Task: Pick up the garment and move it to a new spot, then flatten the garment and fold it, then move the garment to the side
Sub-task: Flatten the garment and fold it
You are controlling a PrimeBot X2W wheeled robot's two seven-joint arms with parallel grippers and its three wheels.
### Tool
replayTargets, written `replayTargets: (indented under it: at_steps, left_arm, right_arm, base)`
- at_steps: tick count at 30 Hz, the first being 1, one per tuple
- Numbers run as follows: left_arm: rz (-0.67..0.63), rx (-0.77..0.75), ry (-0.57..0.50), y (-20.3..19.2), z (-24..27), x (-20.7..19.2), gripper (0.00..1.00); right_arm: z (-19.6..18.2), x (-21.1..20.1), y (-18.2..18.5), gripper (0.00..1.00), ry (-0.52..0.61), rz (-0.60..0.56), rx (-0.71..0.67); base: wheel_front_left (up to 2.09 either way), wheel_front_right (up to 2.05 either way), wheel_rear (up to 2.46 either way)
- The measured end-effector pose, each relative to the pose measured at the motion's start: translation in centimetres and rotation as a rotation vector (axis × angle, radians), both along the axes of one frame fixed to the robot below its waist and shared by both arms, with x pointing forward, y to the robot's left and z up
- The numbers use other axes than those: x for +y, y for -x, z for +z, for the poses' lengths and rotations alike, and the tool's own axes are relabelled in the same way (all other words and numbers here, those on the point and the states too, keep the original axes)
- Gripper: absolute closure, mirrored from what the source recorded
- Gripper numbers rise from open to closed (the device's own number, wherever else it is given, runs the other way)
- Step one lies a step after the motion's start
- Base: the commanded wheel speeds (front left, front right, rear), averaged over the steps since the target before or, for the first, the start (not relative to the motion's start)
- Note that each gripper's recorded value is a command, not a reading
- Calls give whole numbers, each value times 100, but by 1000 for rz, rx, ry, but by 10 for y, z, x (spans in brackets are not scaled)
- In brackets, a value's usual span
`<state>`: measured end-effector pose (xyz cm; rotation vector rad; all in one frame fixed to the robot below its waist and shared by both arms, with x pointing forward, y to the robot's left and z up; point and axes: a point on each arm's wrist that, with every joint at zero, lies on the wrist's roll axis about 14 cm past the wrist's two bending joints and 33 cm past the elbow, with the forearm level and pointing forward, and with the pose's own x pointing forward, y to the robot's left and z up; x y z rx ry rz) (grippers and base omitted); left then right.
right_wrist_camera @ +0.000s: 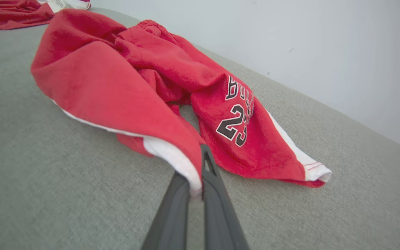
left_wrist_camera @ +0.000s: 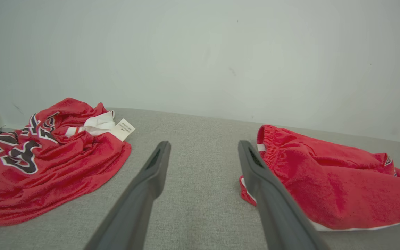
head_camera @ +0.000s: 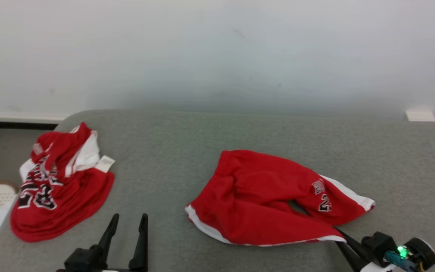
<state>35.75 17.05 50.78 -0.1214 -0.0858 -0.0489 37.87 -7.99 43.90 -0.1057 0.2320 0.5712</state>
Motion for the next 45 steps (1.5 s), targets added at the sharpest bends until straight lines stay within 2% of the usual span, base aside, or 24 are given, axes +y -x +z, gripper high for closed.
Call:
replayTargets:
  at_steps: [6, 7, 8, 9, 12, 18, 23, 27, 31, 35, 41, 45]
  left_arm:
    - [-77, 0, -8, -12, 0, -24, 0]
    - [-83, 3, -9, -13, -1, -26, 0]
    - [-89, 7, -9, -13, -2, -28, 0]
    - [-94, 11, -8, -14, -4, -29, 0]
    - [-99, 16, -8, -14, -5, -30, 0]
    - [-96, -3, -7, -15, 1, -29, 0]
    - [-83, -31, -6, -16, 10, -24, 0]
    - [-83, -35, -6, -16, 11, -24, 0]
    - [-92, -36, -4, -16, 12, -27, 0]
    - [-123, -24, 5, -16, 8, -36, 0]
    - [-157, -4, 6, -17, 1, -46, 0]
    - [-241, 96, 16, -13, -25, -70, 0]
  right_arm:
    - [-9, -60, 11, 100, 134, -71, 29]
    - [-10, -67, 12, 83, 138, -86, 31]
    - [-11, -72, 13, 57, 135, -100, 38]
    - [-14, -75, 14, 0, 135, -112, 51]
    - [-21, -77, 19, 0, 90, -147, 82]
    - [6, -101, 8, 0, -30, -258, 0]
    - [34, -149, 4, 0, 3, -364, -105]
    - [65, -165, 2, 0, -48, -452, -227]
    - [86, -159, 6, 0, -174, -538, -317]
    - [97, -134, 11, 0, -268, -550, -359]
    - [91, -119, 17, 0, -278, -527, -341]
    - [91, -121, 19, 0, -274, -529, -339]
  base:
    - [0, 0, 0]
    - [0, 0, 0]
    - [0, 0, 0]
    - [0, 0, 0]
    - [0, 0, 0]
    - [0, 0, 0]
    - [0, 0, 0]
    - [0, 0, 0]
    - [0, 0, 0]
    - [0, 0, 0]
    - [0, 0, 0]
    - [0, 0, 0]
